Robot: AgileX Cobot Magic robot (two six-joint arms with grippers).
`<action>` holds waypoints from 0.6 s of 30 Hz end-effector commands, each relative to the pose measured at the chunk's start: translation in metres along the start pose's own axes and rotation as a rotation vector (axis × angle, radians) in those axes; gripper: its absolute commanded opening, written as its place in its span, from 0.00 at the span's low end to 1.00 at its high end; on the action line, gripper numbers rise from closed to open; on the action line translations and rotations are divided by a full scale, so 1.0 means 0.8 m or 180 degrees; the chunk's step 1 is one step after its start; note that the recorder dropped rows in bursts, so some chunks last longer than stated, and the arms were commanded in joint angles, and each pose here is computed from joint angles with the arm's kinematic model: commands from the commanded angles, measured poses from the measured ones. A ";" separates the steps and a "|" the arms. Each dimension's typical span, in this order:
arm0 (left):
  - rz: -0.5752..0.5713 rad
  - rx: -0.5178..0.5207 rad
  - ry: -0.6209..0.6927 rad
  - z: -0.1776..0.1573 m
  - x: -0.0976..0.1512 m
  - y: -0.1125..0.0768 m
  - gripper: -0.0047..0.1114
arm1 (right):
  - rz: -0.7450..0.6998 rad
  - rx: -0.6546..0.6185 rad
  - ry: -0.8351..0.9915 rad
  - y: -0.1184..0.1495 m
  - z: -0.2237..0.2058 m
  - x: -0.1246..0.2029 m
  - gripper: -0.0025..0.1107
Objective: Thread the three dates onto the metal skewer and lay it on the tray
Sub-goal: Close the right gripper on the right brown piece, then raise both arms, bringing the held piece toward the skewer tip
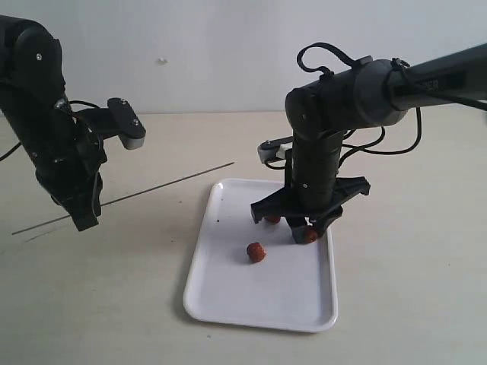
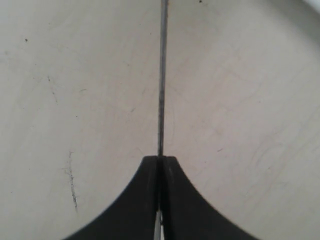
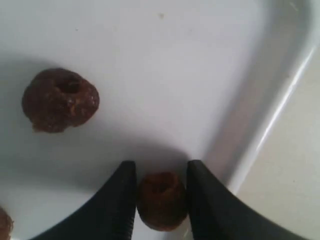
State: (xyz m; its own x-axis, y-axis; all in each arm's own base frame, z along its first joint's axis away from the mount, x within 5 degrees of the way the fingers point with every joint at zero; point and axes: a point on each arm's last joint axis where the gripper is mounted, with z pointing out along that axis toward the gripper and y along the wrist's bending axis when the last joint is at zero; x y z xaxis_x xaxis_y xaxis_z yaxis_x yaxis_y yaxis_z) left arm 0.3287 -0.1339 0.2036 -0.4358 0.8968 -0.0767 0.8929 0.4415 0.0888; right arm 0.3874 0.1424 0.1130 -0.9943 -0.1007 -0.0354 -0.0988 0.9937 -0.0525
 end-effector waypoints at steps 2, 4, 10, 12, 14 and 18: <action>-0.0045 -0.0009 -0.0018 -0.001 0.001 0.000 0.04 | 0.0012 0.0054 0.0145 -0.001 0.012 0.005 0.28; -0.0045 -0.0009 -0.0018 -0.001 0.001 0.000 0.04 | 0.0017 0.0048 0.0147 0.000 0.012 0.005 0.26; -0.0045 -0.0009 -0.0018 -0.001 0.001 0.000 0.04 | 0.0036 0.0049 0.0147 0.000 0.012 0.005 0.21; -0.0045 -0.0009 -0.0018 -0.001 0.001 0.000 0.04 | 0.0037 0.0045 0.0134 -0.001 0.010 0.004 0.20; -0.0045 -0.0009 -0.0018 -0.001 0.001 0.000 0.04 | 0.0038 0.0039 0.0113 -0.001 0.006 0.004 0.20; -0.0095 -0.0005 -0.0020 -0.001 0.001 0.000 0.04 | 0.0022 0.0040 -0.0007 -0.003 -0.012 0.002 0.20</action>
State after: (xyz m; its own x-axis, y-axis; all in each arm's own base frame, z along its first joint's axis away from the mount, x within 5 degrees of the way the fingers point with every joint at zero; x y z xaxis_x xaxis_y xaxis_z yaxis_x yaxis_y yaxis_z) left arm 0.3287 -0.1339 0.2036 -0.4416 0.8939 -0.0773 0.8900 0.4473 0.0883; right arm 0.3865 0.1421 0.1147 -0.9959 -0.0853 -0.0293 -0.0837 0.9951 -0.0529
